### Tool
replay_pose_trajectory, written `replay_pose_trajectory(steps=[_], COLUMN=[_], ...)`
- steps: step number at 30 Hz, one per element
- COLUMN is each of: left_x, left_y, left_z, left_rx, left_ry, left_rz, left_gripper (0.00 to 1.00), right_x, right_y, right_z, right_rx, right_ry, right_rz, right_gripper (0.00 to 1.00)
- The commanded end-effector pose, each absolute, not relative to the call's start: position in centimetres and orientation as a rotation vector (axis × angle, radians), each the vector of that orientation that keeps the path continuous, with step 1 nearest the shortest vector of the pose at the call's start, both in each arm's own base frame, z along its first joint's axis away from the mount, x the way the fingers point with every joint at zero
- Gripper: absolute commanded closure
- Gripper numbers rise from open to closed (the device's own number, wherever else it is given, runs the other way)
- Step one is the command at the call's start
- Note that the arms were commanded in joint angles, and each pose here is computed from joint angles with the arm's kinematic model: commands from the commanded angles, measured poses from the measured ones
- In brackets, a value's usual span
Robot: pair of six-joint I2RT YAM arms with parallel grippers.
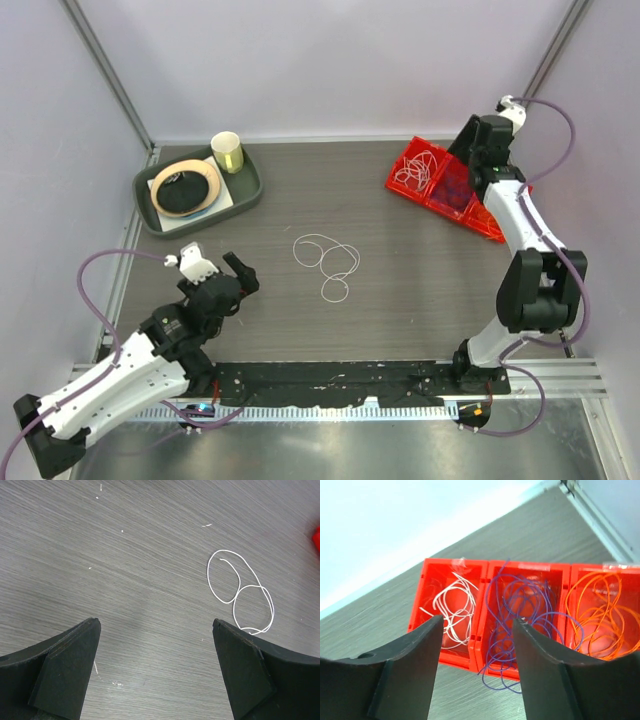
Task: Untangle the cables
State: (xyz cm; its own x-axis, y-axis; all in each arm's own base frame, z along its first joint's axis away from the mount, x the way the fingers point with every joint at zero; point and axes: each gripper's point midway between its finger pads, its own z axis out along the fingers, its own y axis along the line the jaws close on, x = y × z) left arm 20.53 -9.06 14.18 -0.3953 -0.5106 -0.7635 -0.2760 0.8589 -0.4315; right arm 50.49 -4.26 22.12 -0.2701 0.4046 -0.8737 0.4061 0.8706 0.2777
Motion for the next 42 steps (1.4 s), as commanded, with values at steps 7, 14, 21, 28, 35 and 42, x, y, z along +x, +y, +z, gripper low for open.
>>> replay_pose_trajectory(steps=[7, 14, 21, 28, 35, 42], left_x=[22.2, 24.7, 25.6, 24.9, 23.9, 23.3], left_y=[-13.1, -18.3, -22.3, -21.2, -19.7, -19.0], left_z=[15.1, 12.3, 8.9, 7.6, 8.3, 8.8], left_rx=[-0.529, -0.449, -0.356, -0.352, -0.373, -0.370], left_ry=[2.012, 2.166, 2.326, 2.354, 2.335, 2.322], left_rz=[-0.428, -0.556, -0.620, -0.557, -0.540, -0.542], left_gripper=[0.00, 0.00, 0.00, 0.00, 0.00, 0.00], right_x=[42.6, 33.2, 30.9, 30.8, 31.3, 32.8], right_y=[11.5, 20.6, 24.2, 24.5, 24.2, 23.1], right_z=[24.2, 12.7, 7.4, 3.4, 1.9, 1.9], right_rx=[0.050, -0.011, 0.081, 0.119, 0.124, 0.167], right_ry=[1.984, 2.241, 2.363, 2.461, 2.423, 2.327], right_rz=[0.271, 0.718, 0.775, 0.370, -0.032, -0.193], right_gripper=[0.17, 0.16, 0.18, 0.23, 0.45, 0.90])
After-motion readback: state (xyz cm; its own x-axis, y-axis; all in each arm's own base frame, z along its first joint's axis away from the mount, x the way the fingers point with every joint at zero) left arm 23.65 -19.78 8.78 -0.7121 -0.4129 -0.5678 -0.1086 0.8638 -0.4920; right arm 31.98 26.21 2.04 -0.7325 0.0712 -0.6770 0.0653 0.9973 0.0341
